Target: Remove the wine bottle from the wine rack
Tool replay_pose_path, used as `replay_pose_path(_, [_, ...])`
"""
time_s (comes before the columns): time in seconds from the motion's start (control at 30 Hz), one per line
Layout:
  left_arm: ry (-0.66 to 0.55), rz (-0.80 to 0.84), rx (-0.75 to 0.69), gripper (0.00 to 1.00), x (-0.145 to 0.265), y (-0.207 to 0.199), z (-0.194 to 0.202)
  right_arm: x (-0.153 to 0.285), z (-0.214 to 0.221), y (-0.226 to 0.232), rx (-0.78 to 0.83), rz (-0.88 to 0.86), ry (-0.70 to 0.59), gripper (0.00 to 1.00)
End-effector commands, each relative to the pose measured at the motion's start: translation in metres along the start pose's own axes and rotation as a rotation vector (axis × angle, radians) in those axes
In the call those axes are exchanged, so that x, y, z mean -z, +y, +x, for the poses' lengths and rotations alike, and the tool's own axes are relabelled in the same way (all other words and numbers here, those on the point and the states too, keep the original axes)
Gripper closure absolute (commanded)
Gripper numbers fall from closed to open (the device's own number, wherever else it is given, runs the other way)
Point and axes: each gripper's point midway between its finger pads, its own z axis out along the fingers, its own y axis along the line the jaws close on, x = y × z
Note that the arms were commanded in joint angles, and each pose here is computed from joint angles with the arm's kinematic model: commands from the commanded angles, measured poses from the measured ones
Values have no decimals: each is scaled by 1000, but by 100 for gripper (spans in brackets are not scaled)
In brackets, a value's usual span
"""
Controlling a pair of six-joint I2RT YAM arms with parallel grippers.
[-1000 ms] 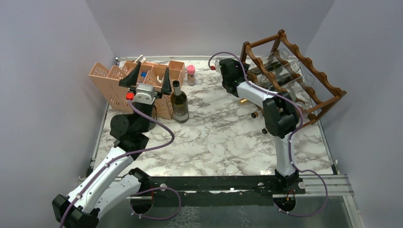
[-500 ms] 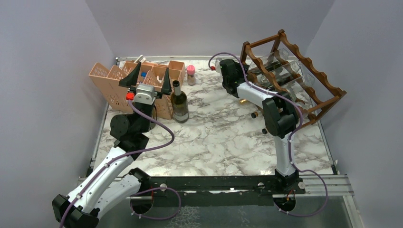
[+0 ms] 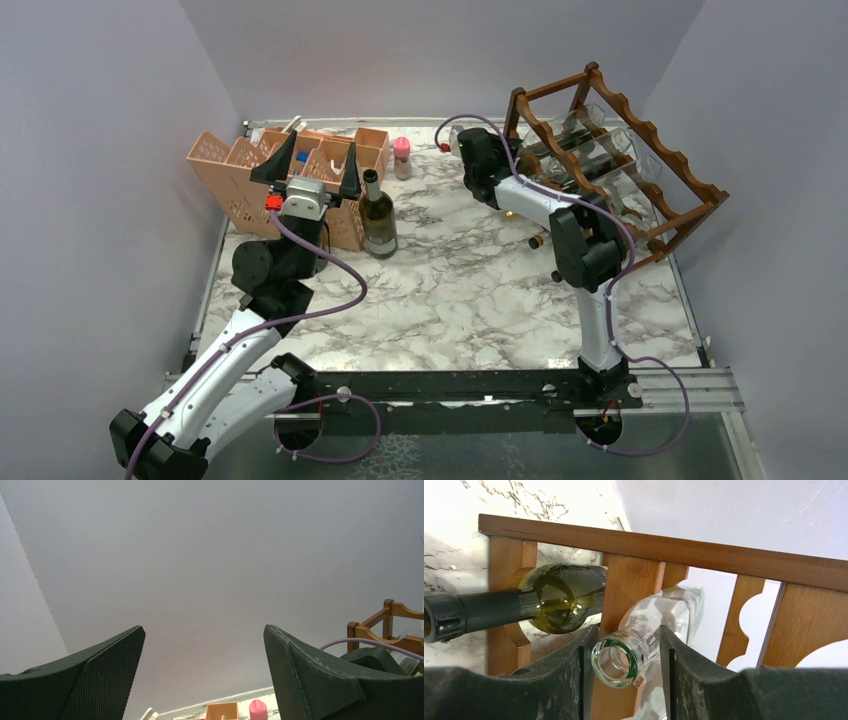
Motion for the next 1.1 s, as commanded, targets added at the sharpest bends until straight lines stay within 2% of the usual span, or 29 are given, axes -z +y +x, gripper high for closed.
replay_pose_path(0.0, [-26,13,0,5,1,-2,-5,2,-1,37,19,-57,1,68])
replay_pose_path(0.23, [-27,14,3,6,2,-2,-5,8,-11,33,19,-39,-13,79])
replay_pose_path(0.33, [-27,13,2,5,2,-2,-5,14,-19,41,46,-44,-35,82])
replay_pose_path(0.63, [-31,9,3,5,2,-1,-7,25,-31,71,73,-94,-33,98])
replay_pose_path(0.83, [-34,2,5,5,3,1,-9,28,-31,93,122,-82,-27,99])
replay_pose_path(1.07, [-38,-1,13,5,4,2,-11,30,-37,94,120,-46,-39,99])
